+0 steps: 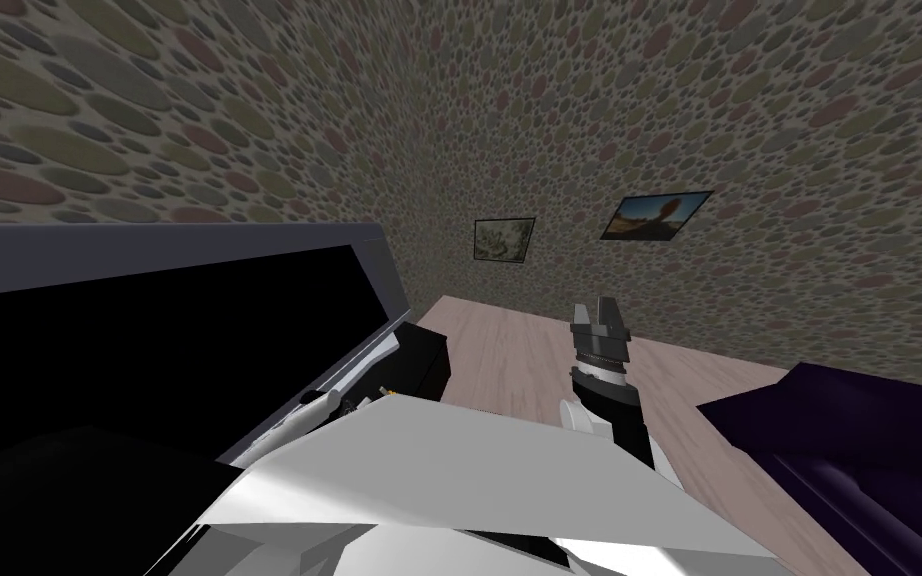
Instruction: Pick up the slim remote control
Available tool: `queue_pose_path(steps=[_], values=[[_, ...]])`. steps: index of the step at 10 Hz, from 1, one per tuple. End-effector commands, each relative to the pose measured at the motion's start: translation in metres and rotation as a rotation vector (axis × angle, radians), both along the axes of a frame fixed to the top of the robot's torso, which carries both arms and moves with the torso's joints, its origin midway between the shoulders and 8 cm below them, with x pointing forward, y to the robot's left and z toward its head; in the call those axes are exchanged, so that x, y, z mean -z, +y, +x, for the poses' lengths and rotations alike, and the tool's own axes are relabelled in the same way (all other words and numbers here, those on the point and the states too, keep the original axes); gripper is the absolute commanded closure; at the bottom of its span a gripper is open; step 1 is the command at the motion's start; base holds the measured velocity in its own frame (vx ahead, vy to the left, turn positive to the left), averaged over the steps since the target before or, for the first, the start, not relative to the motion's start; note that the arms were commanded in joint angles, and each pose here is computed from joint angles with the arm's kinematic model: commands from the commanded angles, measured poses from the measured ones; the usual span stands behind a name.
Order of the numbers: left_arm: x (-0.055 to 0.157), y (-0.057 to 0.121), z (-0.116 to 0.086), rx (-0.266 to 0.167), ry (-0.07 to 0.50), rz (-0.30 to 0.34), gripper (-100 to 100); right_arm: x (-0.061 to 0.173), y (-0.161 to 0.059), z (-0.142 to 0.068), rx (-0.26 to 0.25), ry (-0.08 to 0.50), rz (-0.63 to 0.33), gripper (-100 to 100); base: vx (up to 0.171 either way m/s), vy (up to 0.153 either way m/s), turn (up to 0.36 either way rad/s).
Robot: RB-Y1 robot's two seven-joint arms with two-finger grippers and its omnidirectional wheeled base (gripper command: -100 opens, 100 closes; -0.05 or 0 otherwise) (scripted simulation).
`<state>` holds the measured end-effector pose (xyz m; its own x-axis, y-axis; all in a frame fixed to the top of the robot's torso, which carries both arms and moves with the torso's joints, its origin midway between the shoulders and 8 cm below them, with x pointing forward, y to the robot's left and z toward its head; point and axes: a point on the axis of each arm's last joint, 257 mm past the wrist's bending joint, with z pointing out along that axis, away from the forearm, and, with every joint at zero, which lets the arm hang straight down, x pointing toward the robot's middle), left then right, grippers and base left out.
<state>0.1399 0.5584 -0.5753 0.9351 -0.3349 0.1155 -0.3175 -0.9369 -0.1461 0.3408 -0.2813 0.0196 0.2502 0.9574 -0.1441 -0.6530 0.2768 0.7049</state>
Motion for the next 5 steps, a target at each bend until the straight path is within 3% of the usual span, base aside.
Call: queue_pose_path(steps=[1,5], values=[[0.001,0.002,-0.007,-0.024,0.016,-0.011,-100,0.000,0.000,0.000,0.000,0.000,0.000,0,-0.028,0.031,-0.098],[0.003,0.007,-0.042,-0.159,0.100,-0.064,-100,0.000,0.000,0.000,0.000,0.000,0.000,0,-0.050,0.042,-0.203]])
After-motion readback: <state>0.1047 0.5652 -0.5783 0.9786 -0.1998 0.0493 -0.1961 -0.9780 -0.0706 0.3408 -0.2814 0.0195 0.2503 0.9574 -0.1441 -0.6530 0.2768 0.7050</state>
